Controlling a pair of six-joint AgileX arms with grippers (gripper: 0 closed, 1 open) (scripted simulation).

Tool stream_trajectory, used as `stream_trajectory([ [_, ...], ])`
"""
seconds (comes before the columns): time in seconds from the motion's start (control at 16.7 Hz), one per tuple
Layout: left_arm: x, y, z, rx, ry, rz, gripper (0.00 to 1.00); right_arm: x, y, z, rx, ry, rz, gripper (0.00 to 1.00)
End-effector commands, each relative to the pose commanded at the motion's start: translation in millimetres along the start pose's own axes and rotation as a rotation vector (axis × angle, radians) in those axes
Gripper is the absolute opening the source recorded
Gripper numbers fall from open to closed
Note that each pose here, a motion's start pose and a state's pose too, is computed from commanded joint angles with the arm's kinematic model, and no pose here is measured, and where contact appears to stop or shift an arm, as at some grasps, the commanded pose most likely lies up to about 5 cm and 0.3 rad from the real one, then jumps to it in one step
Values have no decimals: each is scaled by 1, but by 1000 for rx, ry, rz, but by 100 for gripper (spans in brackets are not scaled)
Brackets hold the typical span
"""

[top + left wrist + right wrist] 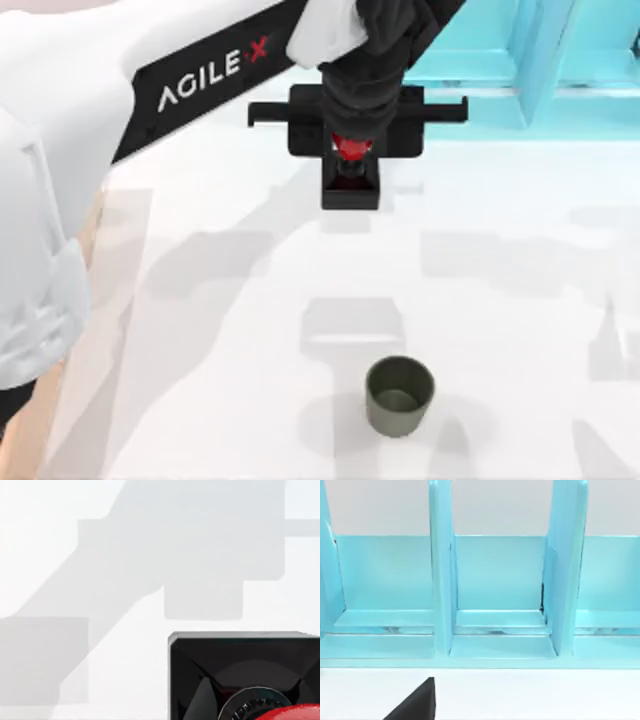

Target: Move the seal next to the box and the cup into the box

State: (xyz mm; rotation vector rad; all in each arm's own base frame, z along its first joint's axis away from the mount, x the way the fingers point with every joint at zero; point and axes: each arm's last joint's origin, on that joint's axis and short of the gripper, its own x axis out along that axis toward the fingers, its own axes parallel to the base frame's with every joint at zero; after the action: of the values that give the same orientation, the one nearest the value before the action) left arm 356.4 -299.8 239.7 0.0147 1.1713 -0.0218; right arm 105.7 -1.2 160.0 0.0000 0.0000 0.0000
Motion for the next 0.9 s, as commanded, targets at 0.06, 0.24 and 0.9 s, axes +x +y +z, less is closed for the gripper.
stream_trajectory([
  [0.06, 0, -2, -1, 5, -1, 0, 0, 0, 0, 0, 0, 0, 0, 100],
  [0.24, -5, 10, 2, 3, -7, -6, 0, 0, 0, 0, 0, 0, 0, 100],
  [0.9, -33, 168, -32, 2, 14, -7, 0, 0, 0, 0, 0, 0, 0, 100],
])
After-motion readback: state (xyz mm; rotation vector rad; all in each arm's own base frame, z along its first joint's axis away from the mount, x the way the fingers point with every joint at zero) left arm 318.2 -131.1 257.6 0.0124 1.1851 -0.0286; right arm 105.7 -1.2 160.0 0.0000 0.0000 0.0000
